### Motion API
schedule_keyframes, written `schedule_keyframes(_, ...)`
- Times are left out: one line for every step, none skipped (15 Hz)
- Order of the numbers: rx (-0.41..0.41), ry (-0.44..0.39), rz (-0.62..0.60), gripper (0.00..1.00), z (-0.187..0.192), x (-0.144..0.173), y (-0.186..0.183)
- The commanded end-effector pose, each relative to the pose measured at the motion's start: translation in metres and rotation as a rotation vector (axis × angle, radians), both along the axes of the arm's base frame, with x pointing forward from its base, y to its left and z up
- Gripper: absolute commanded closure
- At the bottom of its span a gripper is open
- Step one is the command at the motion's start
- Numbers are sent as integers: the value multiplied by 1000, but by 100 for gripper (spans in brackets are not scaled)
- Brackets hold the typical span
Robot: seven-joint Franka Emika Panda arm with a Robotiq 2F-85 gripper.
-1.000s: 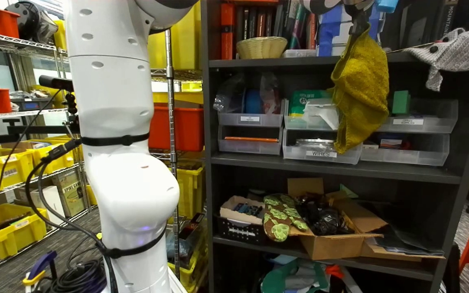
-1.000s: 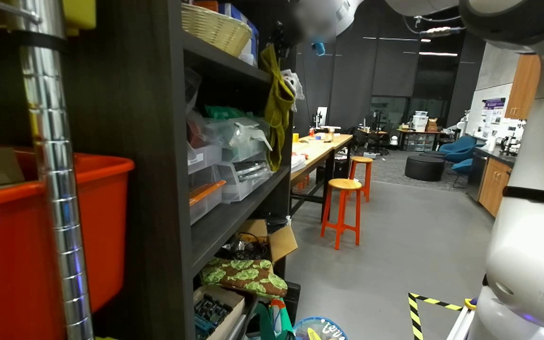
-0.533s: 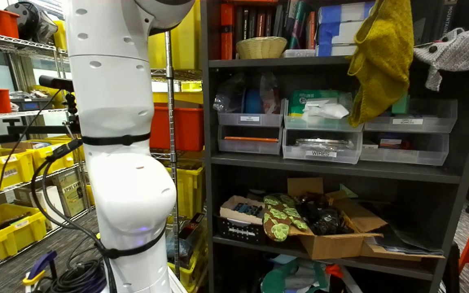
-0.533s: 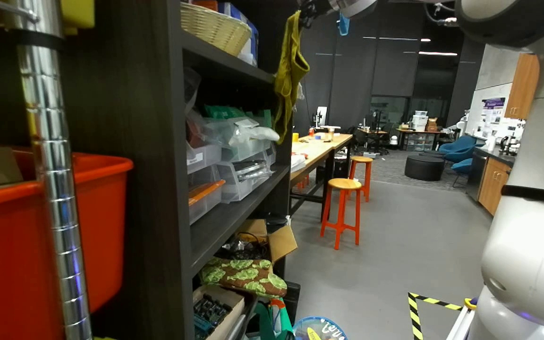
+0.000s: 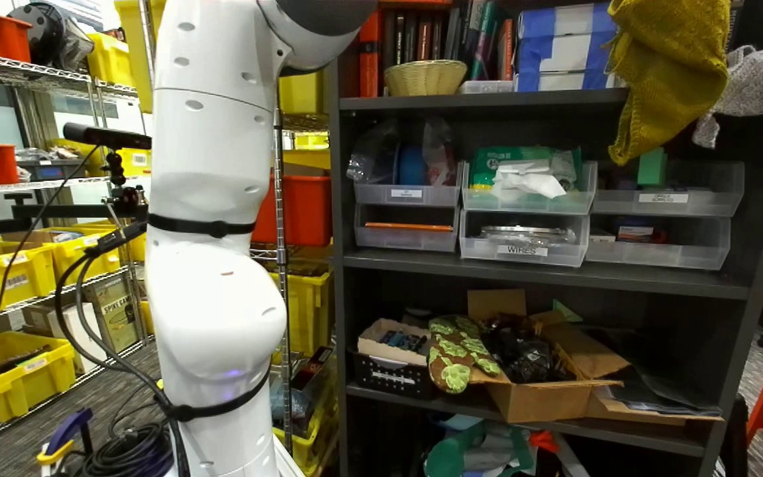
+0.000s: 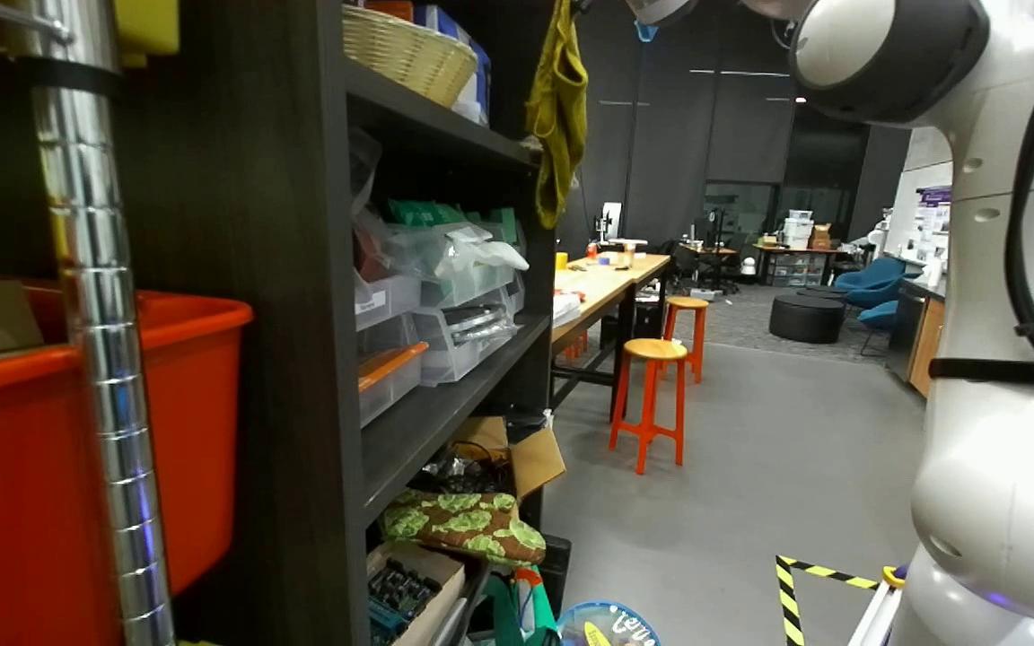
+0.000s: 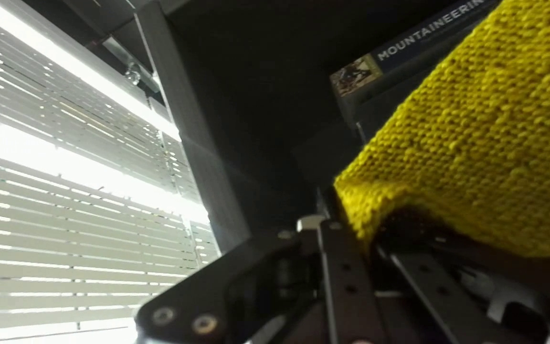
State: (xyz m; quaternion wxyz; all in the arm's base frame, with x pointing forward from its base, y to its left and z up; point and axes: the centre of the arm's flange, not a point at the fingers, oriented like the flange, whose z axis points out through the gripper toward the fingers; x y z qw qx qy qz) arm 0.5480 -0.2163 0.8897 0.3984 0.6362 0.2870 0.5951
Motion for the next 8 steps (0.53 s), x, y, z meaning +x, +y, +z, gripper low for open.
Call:
schedule_keyframes(12,-148,-75,99,46,11,9)
schedule_keyframes(24,-189,-87,99,53,9,10)
schedule_keyframes(39,-223,-94,99,58,7,11)
schedule_keyframes(50,-259,-106,99,62,6,12)
schedule_keyframes(61,-294,-113,99,65,4,13)
schedule_keyframes(71,-332,-124,99,68,3,14)
schedule_keyframes(79,-362,-128,99,71,0,16)
schedule_keyframes(85,-389,-129,99,74,-2,16)
